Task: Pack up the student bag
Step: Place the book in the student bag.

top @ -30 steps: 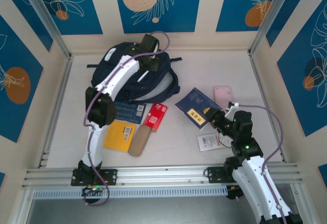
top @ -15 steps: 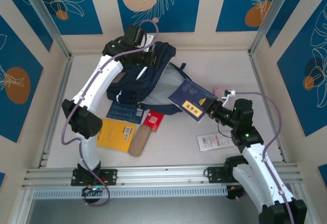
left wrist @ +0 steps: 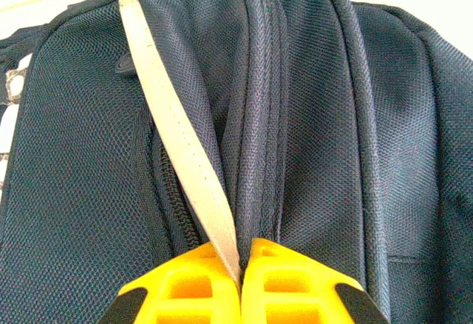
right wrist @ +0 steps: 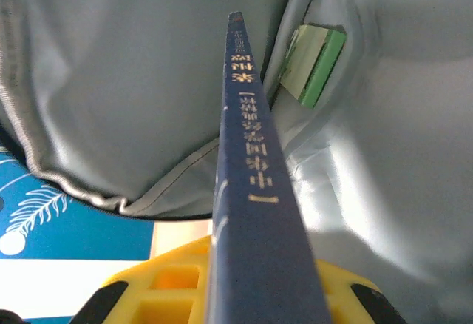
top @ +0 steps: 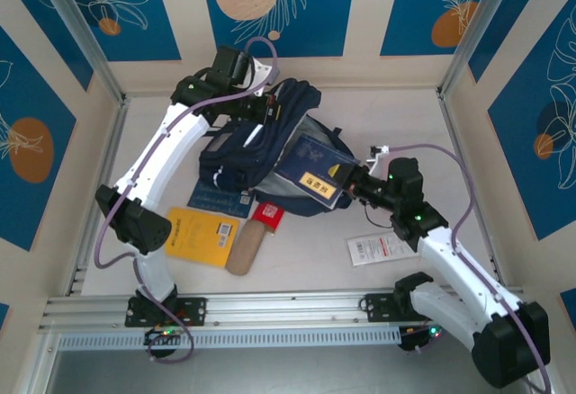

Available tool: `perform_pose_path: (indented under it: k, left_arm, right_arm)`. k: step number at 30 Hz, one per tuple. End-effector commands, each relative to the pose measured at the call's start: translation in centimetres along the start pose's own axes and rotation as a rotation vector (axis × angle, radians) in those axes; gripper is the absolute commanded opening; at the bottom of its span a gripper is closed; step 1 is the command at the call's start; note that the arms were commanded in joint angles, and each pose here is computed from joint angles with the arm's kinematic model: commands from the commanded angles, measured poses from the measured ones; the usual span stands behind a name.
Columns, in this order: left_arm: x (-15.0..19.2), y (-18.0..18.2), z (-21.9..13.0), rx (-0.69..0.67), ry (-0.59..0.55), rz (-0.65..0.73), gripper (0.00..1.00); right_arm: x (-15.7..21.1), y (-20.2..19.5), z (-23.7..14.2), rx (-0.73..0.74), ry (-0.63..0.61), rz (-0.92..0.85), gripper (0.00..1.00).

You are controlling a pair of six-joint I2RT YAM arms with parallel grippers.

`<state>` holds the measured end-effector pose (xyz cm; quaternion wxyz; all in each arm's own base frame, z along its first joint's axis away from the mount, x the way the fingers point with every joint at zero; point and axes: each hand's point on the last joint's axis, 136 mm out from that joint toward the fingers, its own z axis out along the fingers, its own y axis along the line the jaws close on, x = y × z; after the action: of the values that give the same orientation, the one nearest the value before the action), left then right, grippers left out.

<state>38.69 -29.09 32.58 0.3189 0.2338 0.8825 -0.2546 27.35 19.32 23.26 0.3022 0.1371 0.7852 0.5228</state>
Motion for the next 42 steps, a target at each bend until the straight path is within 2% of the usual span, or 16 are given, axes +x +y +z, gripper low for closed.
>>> perform_pose_path:
  k: [1, 5, 11, 15, 18, 19, 24, 26, 30, 35, 42]
  left_arm:
    - [-5.3, -4.6, -5.5, 0.111, -0.253, 0.147, 0.00]
    - [-5.1, -5.2, -5.4, 0.122, -0.251, 0.153, 0.00]
    - [-4.9, -5.8, -5.0, 0.140, -0.244, 0.163, 0.00]
    - [-4.5, -6.1, -4.5, 0.157, -0.232, 0.167, 0.00]
    - [-4.2, -6.2, -4.2, 0.167, -0.219, 0.165, 0.00]
    - [-4.1, -6.2, -4.2, 0.169, -0.218, 0.164, 0.00]
    - [-3.9, -5.9, -3.6, 0.163, -0.209, 0.159, 0.00]
    - [-3.9, -5.6, -3.4, 0.148, -0.204, 0.155, 0.00]
    - [-4.0, -4.4, -2.7, 0.091, -0.200, 0.142, 0.00]
    - [-4.5, -2.2, -0.9, 0.010, -0.201, 0.112, 0.00]
    - [-6.6, 3.8, 1.0, -0.143, -0.248, 0.008, 0.00]
  right_arm:
    - [-2.0, 3.0, 1.4, -0.063, -0.078, -0.007, 0.00]
    - [-2.2, 2.4, 3.7, -0.010, -0.090, 0.005, 0.00]
    - [-3.4, -0.9, 8.2, 0.105, -0.157, 0.105, 0.00]
    - [-3.9, -1.7, 13.1, 0.054, -0.135, 0.159, 0.00]
    - [-3.3, -2.7, 17.7, 0.104, -0.079, 0.138, 0.00]
    - [-3.0, -3.2, 19.1, 0.114, -0.059, 0.140, 0.06]
    - [-1.3, -4.3, 23.9, 0.133, 0.093, 0.155, 0.52]
    - [-1.0, -4.2, 23.6, 0.150, 0.112, 0.137, 0.63]
    - [-1.3, -3.9, 20.9, 0.177, 0.083, 0.065, 0.76]
    - [-0.7, -2.8, 16.9, 0.181, 0.102, -0.039, 0.81]
    - [0.2, -2.7, 11.8, 0.162, 0.059, -0.109, 0.84]
